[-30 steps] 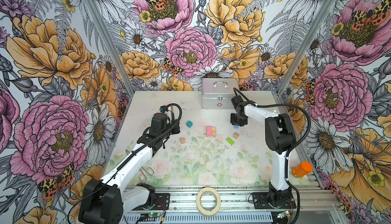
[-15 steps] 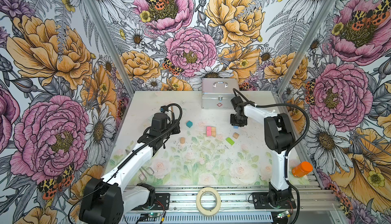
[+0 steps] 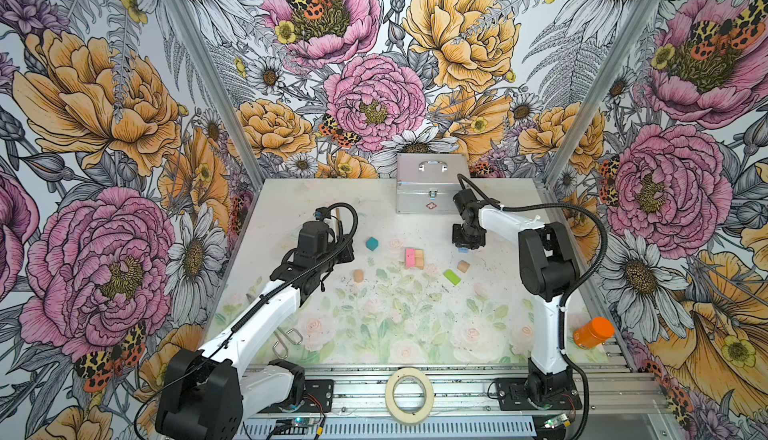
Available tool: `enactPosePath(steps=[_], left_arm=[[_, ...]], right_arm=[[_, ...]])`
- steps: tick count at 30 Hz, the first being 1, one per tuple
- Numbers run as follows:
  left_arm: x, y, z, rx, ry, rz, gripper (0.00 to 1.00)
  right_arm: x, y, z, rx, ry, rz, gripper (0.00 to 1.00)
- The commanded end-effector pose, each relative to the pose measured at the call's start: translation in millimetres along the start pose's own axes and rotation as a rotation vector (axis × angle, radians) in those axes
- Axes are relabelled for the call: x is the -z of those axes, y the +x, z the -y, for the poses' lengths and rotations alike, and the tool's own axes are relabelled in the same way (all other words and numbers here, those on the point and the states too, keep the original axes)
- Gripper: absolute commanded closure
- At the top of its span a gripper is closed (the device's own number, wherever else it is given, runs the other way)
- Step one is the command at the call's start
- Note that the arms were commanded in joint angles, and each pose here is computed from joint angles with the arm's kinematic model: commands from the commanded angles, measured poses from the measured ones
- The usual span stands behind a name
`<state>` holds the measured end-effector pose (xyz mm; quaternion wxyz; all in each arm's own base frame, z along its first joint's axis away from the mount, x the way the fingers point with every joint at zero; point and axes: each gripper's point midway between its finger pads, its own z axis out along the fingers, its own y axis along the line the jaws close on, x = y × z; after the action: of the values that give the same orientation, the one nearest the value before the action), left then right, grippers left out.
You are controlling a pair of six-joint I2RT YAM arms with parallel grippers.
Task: Build the wood block tower
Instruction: 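Lift the blue block with the right gripper, then carry the blue block with the right gripper over the wooden stack beside the pink block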
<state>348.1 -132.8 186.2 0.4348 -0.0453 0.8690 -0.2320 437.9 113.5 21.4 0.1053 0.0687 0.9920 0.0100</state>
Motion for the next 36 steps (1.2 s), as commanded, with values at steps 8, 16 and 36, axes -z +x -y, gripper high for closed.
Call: enactPosePath(steps=[8, 16, 36], left_arm=[[0, -9, 6, 0.001, 0.012, 0.025, 0.98], [1, -8, 5, 0.003, 0.013, 0.029, 0.98], [6, -7, 2, 0.003, 0.015, 0.041, 0.97]], right_arm=[[35, -4, -10, 0.016, 0.025, 0.06, 1.0], [58, 8, -42, 0.06, -0.007, 0.083, 1.0], [70, 46, -118, 0.102, -0.093, 0.071, 1.0]])
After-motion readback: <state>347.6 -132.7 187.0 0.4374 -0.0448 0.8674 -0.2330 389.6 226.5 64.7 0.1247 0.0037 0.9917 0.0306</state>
